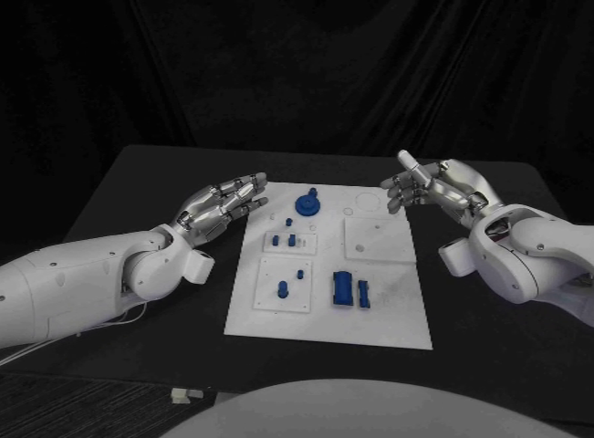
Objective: Assemble the parts on the task board
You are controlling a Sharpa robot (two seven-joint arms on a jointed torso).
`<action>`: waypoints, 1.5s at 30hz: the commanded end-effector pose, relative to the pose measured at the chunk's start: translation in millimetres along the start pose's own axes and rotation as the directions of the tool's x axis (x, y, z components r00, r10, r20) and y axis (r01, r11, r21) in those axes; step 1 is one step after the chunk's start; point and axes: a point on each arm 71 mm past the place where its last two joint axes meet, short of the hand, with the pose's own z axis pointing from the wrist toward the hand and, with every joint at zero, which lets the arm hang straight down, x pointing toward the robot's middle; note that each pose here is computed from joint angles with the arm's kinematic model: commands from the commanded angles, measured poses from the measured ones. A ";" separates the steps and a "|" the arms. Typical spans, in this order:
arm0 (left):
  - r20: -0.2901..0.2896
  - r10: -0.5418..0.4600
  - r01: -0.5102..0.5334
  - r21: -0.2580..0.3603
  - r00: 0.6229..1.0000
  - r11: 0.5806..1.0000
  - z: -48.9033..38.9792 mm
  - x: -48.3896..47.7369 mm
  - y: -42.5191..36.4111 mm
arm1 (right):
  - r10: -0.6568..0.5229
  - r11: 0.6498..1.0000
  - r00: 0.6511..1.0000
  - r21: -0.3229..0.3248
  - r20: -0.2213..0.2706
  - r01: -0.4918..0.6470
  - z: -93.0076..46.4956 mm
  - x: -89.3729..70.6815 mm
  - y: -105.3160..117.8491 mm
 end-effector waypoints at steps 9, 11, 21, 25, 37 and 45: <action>0.064 0.128 -0.140 0.279 0.990 0.950 1.6 5.6 -18.4 | 0.130 0.977 0.991 -0.171 0.011 -0.127 -2.0 3.8 -12.3; 0.036 0.081 -0.081 0.004 0.996 0.997 3.9 3.5 1.0 | 0.086 0.991 0.996 -0.107 0.029 -0.082 -1.3 3.6 -16.0; 0.108 0.110 -0.112 0.008 0.988 0.994 13.0 10.1 -3.1 | 0.171 0.984 0.976 -0.077 0.135 -0.162 18.8 13.9 -14.6; 0.183 0.135 -0.139 0.009 0.974 0.990 21.3 16.7 -7.8 | 0.248 0.969 0.941 -0.044 0.231 -0.245 34.9 24.9 -14.5; 0.448 0.187 -0.197 -0.024 0.874 0.980 43.5 40.6 -26.9 | 0.318 0.942 0.890 -0.004 0.325 -0.335 48.6 37.4 -15.7; 0.550 0.196 -0.203 -0.049 0.812 0.978 49.1 50.8 -35.8 | 0.318 0.942 0.890 -0.004 0.325 -0.335 48.6 37.4 -15.7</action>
